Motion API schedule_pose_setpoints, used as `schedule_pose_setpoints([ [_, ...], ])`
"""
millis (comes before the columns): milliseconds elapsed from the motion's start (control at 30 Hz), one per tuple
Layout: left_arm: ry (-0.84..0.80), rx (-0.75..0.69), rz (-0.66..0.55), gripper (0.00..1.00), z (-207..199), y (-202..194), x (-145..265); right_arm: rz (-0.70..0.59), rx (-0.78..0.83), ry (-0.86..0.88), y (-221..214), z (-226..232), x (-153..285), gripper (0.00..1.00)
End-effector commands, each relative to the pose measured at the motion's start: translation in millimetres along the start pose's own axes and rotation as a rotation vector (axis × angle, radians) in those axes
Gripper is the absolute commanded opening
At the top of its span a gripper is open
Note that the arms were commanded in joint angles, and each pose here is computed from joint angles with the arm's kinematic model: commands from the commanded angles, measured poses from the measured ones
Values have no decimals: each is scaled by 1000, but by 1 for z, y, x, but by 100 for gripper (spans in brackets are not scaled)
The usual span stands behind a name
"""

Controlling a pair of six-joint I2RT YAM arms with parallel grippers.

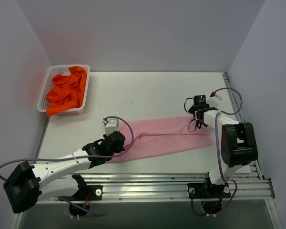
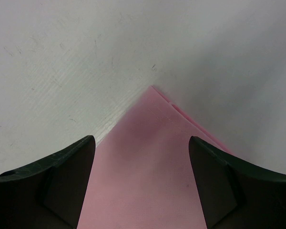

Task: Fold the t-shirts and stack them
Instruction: Fold the other side of the tshirt into a rectangle

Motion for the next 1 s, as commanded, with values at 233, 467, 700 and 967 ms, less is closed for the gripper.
schedule_pose_setpoints([
  [233, 135, -222, 92, 42, -13, -83, 6, -23, 2, -30, 0, -2, -3, 75],
  [467, 202, -254, 2, 94, -42, -81, 29, -21, -1, -34, -3, -1, -9, 75],
  [700, 27, -154, -106, 94, -61, -12, 47, -12, 10, -35, -8, 4, -15, 75],
  [967, -142, 18, -164, 97, -26, 45, 6, -6, 12, -29, -9, 7, -19, 75],
])
Point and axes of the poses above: each gripper's point midway between its finger pads, its own x axis back along the fingers, its own z axis along the line the jaws close on, y = z × x, the point moved 2 cm from there along x, back along the fingers, and after that the axes turned 10 degrees about -x, right-handed, at the moved point
